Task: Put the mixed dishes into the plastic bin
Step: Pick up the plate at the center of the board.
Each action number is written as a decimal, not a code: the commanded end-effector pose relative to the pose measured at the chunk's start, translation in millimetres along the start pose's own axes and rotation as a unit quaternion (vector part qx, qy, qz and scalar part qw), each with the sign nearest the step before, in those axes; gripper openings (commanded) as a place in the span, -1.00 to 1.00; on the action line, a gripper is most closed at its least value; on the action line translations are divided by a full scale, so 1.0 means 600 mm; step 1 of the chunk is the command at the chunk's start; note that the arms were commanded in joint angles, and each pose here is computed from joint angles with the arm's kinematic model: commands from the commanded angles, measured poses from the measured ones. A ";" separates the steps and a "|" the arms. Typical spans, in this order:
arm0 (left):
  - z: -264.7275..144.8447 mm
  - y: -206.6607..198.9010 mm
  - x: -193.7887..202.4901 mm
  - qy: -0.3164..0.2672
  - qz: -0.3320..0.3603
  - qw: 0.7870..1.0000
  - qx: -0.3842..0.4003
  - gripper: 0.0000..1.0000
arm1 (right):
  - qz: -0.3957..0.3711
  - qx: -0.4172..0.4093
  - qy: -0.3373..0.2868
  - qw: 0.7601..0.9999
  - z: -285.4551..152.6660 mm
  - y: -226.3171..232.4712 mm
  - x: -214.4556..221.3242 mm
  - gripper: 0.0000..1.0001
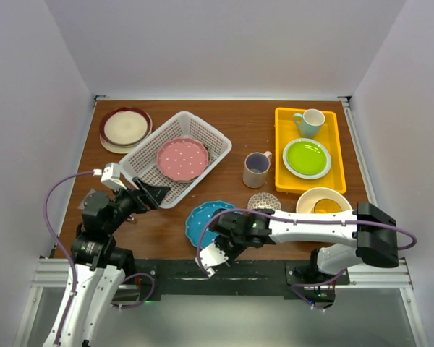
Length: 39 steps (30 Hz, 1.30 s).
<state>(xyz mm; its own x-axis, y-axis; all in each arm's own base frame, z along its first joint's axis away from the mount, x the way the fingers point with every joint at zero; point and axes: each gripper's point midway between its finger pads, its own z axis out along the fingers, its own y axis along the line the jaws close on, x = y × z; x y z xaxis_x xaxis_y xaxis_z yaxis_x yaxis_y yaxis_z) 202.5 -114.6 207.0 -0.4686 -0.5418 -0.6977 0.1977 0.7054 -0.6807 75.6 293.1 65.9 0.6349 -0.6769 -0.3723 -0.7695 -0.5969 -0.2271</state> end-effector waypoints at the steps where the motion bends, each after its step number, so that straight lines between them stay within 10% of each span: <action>1: 0.010 -0.015 0.005 0.010 -0.019 0.999 0.029 1.00 | 0.023 -0.008 -0.058 0.998 -0.062 -0.016 -0.047 -1.00; 39: 0.039 -0.014 0.064 0.087 -0.102 0.989 0.062 1.00 | 0.068 0.035 -0.124 0.989 -0.178 -0.080 -0.058 -1.00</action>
<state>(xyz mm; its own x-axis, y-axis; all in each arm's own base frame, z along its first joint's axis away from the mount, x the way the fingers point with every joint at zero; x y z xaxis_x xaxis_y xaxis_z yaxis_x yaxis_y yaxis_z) 202.9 -146.4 173.9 -0.6460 -0.5712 -0.5063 0.1501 0.5553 -0.8180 85.6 277.4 137.2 0.4390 -0.7256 -0.5299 -0.8733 -0.4831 -0.0621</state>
